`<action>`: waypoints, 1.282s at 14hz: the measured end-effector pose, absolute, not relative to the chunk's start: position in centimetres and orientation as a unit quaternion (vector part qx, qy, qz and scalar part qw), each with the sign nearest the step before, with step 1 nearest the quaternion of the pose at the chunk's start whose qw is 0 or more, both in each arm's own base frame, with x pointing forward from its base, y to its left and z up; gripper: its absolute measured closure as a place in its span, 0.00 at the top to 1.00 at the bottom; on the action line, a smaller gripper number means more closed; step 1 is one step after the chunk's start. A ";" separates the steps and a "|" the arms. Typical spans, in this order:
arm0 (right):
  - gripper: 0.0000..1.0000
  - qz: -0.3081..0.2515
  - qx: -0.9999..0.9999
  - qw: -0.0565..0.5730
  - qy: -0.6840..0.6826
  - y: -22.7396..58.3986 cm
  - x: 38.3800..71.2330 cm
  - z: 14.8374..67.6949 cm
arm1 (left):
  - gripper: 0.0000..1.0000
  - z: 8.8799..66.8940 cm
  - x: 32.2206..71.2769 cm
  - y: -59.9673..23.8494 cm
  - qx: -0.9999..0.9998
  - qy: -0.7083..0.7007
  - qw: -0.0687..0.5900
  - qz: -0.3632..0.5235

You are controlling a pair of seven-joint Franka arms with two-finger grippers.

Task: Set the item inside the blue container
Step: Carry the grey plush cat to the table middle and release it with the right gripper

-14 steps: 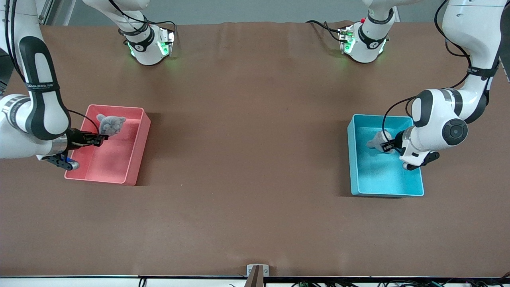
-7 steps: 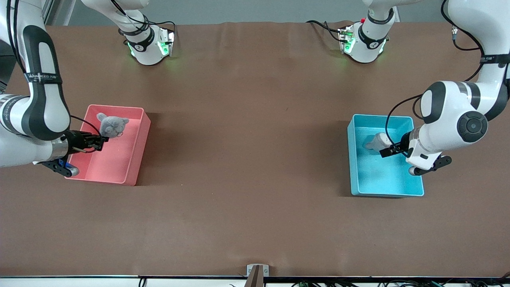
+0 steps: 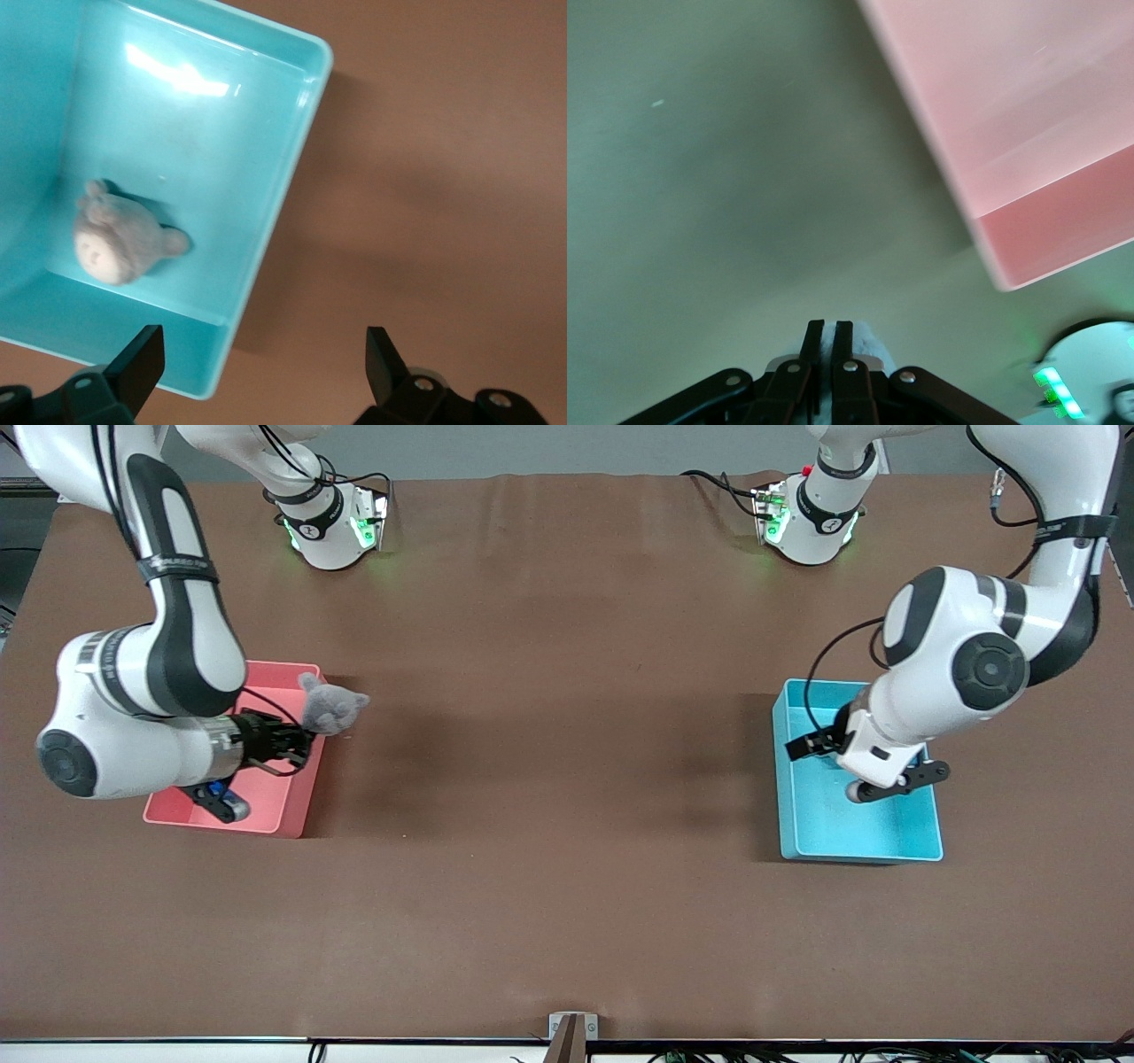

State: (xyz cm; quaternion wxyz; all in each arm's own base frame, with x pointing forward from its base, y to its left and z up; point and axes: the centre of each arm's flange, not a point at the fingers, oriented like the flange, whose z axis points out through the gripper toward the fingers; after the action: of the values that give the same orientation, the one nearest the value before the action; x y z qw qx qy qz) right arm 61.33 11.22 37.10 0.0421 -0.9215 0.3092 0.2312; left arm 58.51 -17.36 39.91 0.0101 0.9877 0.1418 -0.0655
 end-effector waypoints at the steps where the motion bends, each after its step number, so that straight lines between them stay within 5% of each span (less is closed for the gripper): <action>1: 0.07 0.223 -0.919 0.041 0.321 13.3 61.3 37.1 | 1.00 40.2 58.1 -19.0 0.987 0.149 0.012 -0.065; 18: 0.07 0.094 -0.873 0.080 0.472 40.2 58.8 25.0 | 1.00 30.1 59.0 -31.9 0.958 0.283 0.047 -0.001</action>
State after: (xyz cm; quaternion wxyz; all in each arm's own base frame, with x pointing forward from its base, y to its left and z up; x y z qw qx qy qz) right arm 58.78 40.24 25.02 0.0797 -0.8728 0.4723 0.0942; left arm 59.04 -31.93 30.12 0.0470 0.9579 0.2831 -0.0011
